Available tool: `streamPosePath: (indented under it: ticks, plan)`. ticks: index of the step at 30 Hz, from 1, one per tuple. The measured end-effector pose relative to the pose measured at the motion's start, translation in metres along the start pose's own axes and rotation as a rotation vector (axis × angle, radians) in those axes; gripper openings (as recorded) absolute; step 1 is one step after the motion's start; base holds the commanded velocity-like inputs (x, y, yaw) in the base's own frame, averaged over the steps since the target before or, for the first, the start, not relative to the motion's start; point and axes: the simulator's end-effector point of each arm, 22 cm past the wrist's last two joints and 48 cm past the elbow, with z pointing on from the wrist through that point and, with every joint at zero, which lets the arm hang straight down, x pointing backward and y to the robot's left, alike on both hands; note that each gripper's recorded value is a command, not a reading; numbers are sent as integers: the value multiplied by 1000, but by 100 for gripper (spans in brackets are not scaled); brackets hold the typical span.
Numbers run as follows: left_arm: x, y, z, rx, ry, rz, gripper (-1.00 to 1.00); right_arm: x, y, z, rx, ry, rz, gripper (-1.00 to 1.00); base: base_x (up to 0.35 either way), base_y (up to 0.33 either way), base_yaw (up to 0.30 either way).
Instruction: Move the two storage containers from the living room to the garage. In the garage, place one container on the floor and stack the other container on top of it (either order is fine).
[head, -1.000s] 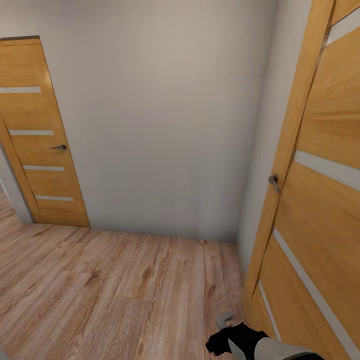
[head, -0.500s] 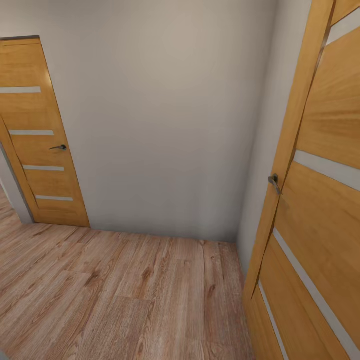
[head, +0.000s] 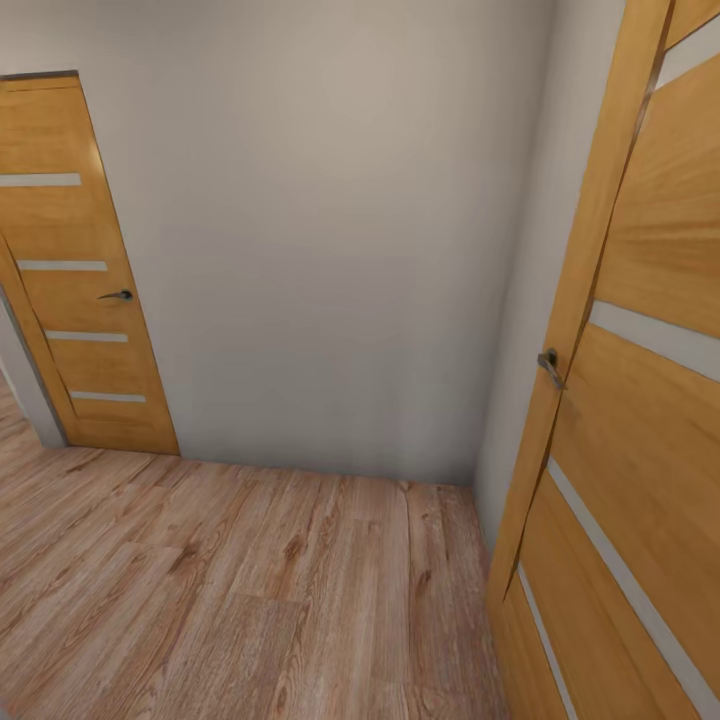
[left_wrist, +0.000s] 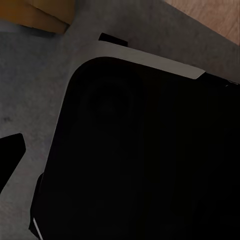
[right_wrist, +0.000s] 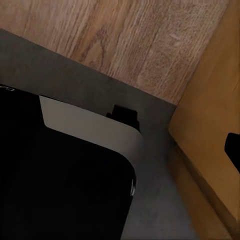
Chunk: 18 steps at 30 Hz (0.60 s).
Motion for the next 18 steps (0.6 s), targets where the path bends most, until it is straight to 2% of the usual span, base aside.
streamPosePath:
  ticks: [18]
  plan:
    - [0, 1, 0, 0, 0, 1, 100, -1, 0, 0, 0, -4, -3, 100, 308, 0, 0]
